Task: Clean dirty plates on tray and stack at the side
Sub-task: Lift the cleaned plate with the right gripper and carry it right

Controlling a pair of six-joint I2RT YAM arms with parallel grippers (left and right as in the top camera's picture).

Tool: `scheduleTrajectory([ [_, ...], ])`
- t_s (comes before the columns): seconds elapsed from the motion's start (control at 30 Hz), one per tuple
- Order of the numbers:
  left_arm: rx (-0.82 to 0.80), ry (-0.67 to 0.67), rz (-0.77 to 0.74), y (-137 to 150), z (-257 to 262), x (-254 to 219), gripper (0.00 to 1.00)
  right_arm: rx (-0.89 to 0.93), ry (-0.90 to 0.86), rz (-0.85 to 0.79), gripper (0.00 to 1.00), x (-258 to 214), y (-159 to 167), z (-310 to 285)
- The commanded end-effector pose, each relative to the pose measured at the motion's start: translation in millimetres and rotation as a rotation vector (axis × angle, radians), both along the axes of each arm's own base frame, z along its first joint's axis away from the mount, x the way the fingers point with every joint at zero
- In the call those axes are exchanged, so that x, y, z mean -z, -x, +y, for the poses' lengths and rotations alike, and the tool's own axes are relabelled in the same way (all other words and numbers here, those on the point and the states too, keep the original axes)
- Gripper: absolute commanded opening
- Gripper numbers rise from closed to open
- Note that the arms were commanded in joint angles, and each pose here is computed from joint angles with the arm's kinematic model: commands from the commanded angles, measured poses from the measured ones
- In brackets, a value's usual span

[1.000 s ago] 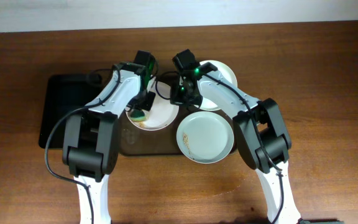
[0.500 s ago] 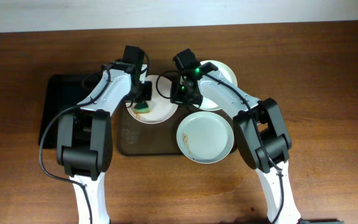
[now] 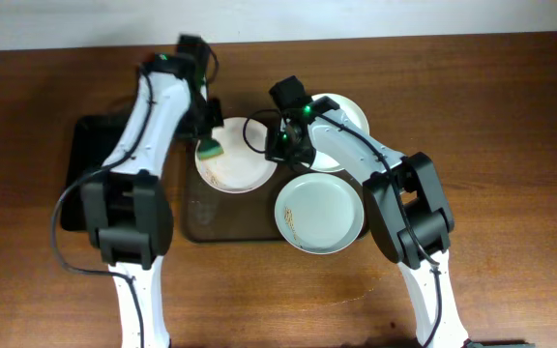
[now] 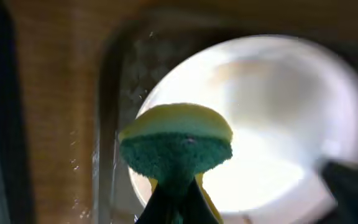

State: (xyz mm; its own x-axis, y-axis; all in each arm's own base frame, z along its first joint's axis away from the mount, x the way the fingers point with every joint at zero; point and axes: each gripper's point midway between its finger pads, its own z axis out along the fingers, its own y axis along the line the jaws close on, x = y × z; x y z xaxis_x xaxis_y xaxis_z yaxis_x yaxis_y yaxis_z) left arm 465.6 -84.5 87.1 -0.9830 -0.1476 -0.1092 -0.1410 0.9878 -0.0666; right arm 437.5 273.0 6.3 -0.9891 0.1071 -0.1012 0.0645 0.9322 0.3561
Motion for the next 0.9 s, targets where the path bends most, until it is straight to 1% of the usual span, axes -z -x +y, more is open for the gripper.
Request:
scheduleTrajectory([
  [0.0, 0.091, 0.110, -0.077, -11.0, -4.2, -51.5, 0.01, -0.036, 0.043, 0.048, 0.04, 16.7, 12.3, -9.0],
  [0.07, 0.067, 0.109, -0.082, -10.6, 8.2, -64.0, 0.01, -0.065, 0.037, 0.015, 0.04, -4.8, 8.7, -8.4],
  [0.2, 0.035, 0.107, -0.086, -13.1, 24.2, -65.2, 0.01, -0.092, 0.064, -0.086, 0.04, -57.0, 3.6, -15.8],
  [0.3, 0.022, 0.106, -0.093, -15.4, 30.6, -65.5, 0.01, -0.080, 0.147, -0.178, 0.04, -98.2, 3.8, -34.1],
  [0.37, 0.021, 0.103, -0.097, -16.3, 31.5, -65.4, 0.01, -0.092, 0.274, -0.278, 0.04, -127.8, 5.1, -49.3],
  [0.47, 0.021, 0.103, -0.105, -18.2, 31.4, -65.8, 0.01, -0.076, 0.408, -0.374, 0.04, -155.2, 9.1, -60.4],
  [0.6, 0.018, 0.105, -0.126, -23.6, 30.9, -66.8, 0.01, -0.046, 0.708, -0.525, 0.04, -180.7, 10.7, -75.6],
  [0.67, 0.018, 0.106, -0.137, -26.1, 30.9, -67.5, 0.01, -0.039, 0.851, -0.625, 0.04, -198.2, 15.1, -71.1],
  [0.87, 0.018, 0.106, -0.140, -27.0, 30.9, -67.7, 0.01, 0.025, 1.038, -0.823, 0.04, -238.1, 29.7, -56.8],
])
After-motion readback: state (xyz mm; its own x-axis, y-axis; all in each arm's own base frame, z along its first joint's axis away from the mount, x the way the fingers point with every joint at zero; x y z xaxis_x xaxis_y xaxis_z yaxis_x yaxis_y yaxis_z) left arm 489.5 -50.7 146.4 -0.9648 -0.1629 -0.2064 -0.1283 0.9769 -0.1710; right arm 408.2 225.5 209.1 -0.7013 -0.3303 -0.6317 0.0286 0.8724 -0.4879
